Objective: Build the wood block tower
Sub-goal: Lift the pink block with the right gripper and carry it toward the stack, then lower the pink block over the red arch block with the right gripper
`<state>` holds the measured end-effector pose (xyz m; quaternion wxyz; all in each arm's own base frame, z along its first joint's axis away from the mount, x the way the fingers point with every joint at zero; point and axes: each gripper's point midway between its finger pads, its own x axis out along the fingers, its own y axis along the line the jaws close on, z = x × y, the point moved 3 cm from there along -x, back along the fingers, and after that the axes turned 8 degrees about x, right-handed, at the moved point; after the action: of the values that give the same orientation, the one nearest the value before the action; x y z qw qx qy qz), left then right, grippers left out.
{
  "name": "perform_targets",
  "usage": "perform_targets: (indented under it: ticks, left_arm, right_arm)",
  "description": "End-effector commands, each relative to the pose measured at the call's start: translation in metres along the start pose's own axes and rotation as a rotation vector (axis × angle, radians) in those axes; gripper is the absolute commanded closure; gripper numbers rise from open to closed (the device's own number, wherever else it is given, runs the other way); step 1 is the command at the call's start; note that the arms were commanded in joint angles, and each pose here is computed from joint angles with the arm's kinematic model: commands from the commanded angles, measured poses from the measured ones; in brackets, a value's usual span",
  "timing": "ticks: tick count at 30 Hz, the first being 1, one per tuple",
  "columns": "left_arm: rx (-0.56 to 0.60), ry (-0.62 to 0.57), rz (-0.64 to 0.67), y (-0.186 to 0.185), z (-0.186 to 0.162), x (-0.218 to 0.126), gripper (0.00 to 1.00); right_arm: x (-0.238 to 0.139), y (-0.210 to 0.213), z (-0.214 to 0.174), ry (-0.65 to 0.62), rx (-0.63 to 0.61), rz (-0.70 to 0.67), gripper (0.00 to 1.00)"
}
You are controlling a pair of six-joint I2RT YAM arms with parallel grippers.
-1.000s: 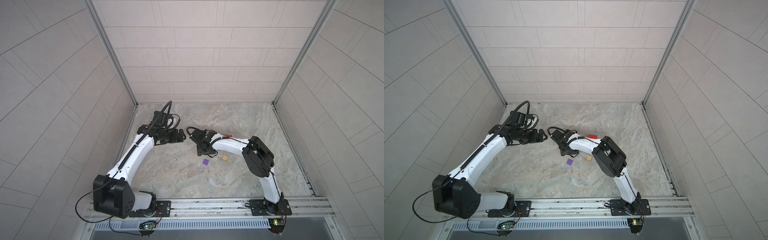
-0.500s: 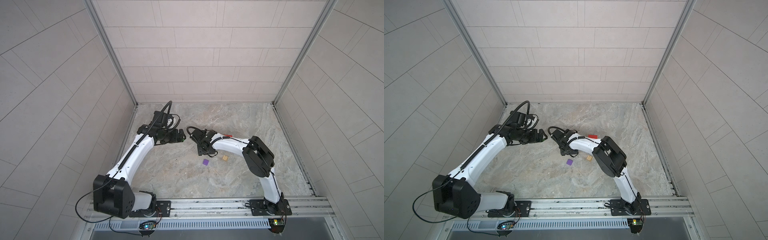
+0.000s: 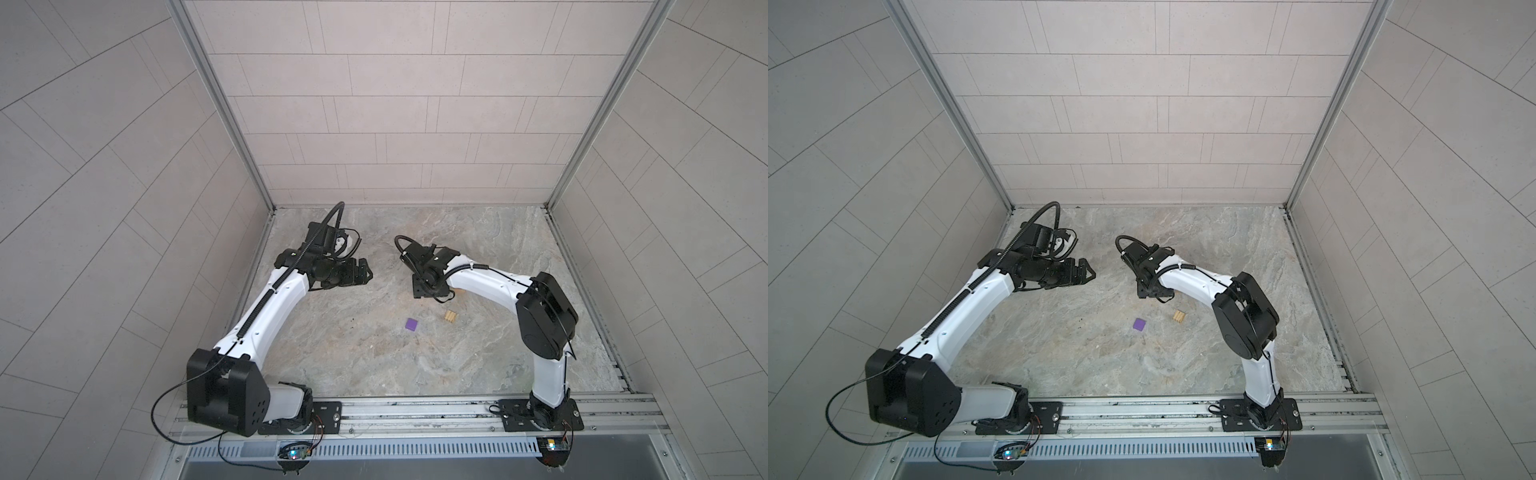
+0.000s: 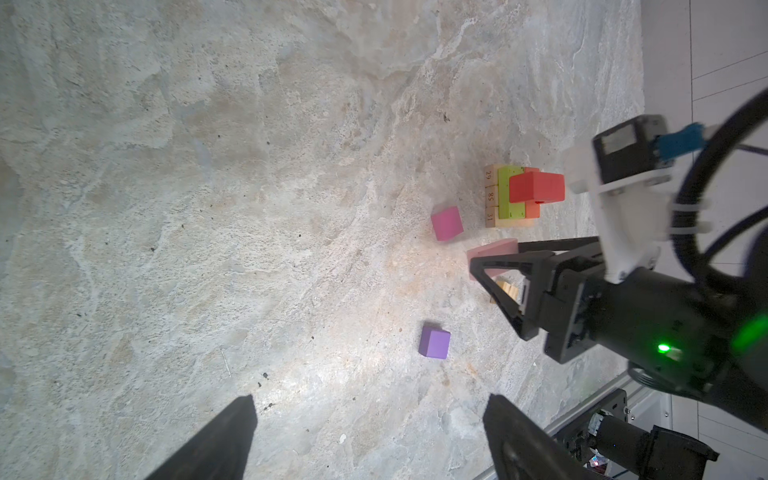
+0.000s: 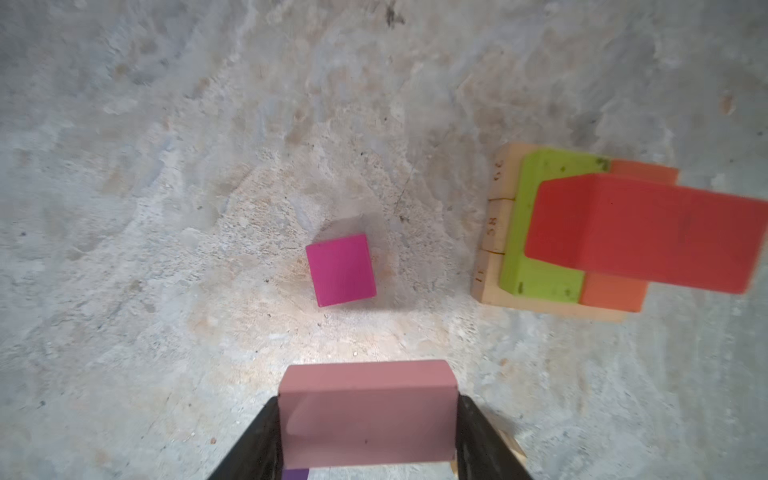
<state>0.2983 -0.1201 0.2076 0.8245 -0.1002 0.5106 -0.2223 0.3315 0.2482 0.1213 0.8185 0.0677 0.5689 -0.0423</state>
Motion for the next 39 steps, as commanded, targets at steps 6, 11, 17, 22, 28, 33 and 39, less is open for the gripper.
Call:
perform_targets:
  ticks: [6,11,17,22,28,33,39]
  left_arm:
    - [-0.006,0.004,-0.009,0.001,-0.003,0.001,0.08]
    - [-0.005,0.006,-0.011,0.001,-0.003,0.001,0.08]
    - [-0.006,0.004,-0.013,0.001,-0.002,0.002,0.08]
    - [-0.007,0.008,-0.016,0.001,-0.003,0.003,0.08]
    - [-0.008,0.005,-0.017,0.0,-0.002,0.003,0.08]
    - [-0.007,0.006,-0.022,-0.001,-0.003,0.003,0.08]
    - [-0.008,0.006,-0.022,0.0,-0.003,0.003,0.08]
  right_arm:
    - [-0.042,-0.039,0.029,-0.048,0.036,-0.036,0.48]
    - [-0.039,-0.055,0.045,-0.048,0.072,-0.064,0.48]
    - [-0.029,-0.066,0.057,-0.04,0.113,-0.087,0.49]
    - [-0.021,-0.073,0.062,-0.036,0.135,-0.113,0.49]
    - [-0.017,-0.079,0.068,-0.059,0.178,-0.137,0.49]
    - [-0.013,-0.081,0.071,-0.066,0.189,-0.15,0.49]
    - [-0.004,-0.08,0.072,-0.048,0.182,-0.149,0.49]
